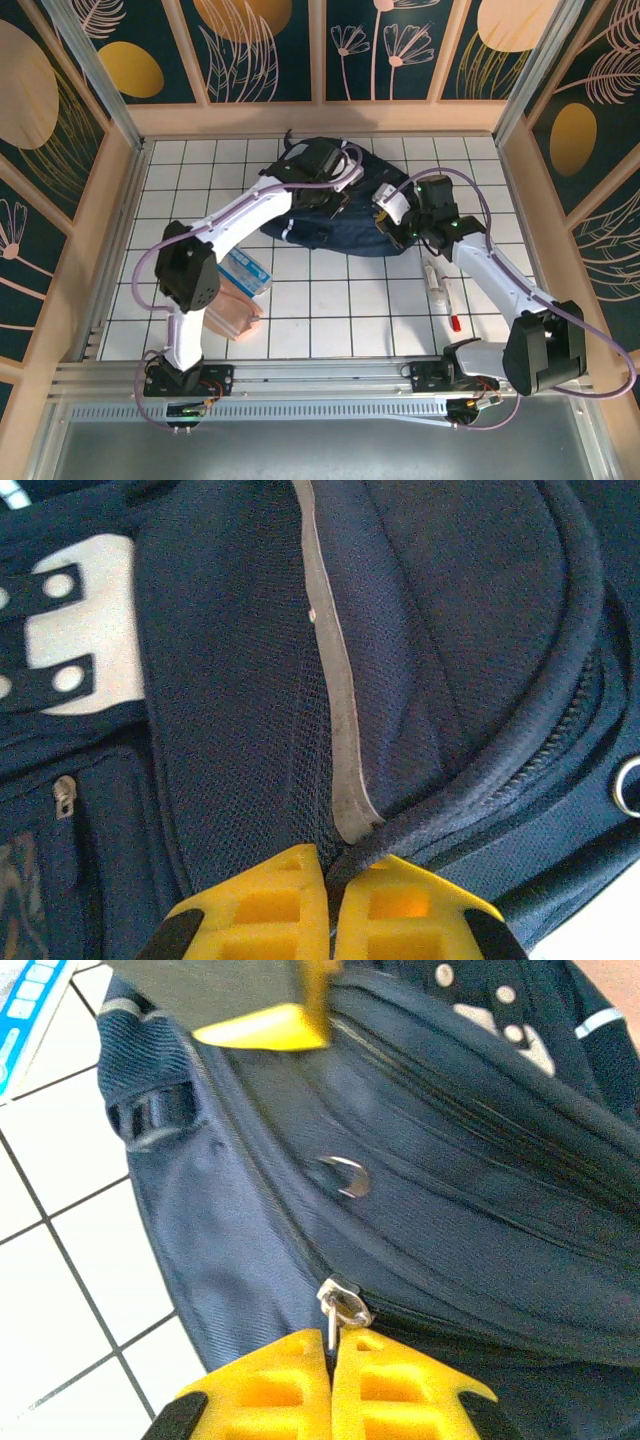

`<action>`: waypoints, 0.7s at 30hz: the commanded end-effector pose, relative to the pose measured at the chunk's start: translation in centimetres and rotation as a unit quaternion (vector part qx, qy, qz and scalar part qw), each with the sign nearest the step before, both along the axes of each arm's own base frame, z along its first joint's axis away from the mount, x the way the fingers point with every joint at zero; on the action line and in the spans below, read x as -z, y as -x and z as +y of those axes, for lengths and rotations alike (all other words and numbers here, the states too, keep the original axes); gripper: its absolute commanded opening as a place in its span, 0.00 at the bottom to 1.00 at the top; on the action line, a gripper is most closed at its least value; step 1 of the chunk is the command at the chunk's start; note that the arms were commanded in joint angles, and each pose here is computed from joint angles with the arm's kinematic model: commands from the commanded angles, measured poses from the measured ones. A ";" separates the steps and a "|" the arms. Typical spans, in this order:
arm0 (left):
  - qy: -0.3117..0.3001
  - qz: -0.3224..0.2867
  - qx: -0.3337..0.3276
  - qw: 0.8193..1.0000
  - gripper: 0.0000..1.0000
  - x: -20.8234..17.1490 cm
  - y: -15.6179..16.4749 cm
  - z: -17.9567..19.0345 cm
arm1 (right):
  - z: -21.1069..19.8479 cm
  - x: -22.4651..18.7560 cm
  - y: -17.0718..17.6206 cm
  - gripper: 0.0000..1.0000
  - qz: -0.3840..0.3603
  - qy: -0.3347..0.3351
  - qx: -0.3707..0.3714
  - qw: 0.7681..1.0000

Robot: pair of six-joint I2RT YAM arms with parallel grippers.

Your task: Pack books, pencil case, and school supplies into a backpack

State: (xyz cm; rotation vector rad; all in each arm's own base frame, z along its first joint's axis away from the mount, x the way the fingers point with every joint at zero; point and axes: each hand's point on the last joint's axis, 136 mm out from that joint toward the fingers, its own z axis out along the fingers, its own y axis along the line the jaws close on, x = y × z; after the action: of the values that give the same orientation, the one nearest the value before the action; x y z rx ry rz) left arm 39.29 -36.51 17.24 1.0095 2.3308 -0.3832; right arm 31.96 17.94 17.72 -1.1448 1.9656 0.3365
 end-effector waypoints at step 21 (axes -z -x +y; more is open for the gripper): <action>0.311 0.119 -0.034 0.942 0.00 -7.8 2.5 -5.9 | 13.1 3.0 1.8 0.00 0.017 -0.100 -0.060 0.993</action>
State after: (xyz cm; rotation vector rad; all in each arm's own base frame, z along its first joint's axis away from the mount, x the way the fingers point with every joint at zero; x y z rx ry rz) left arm 38.20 -36.07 13.35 0.5147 2.5668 -0.7805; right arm 31.86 26.00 12.98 -1.0427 2.0034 0.4206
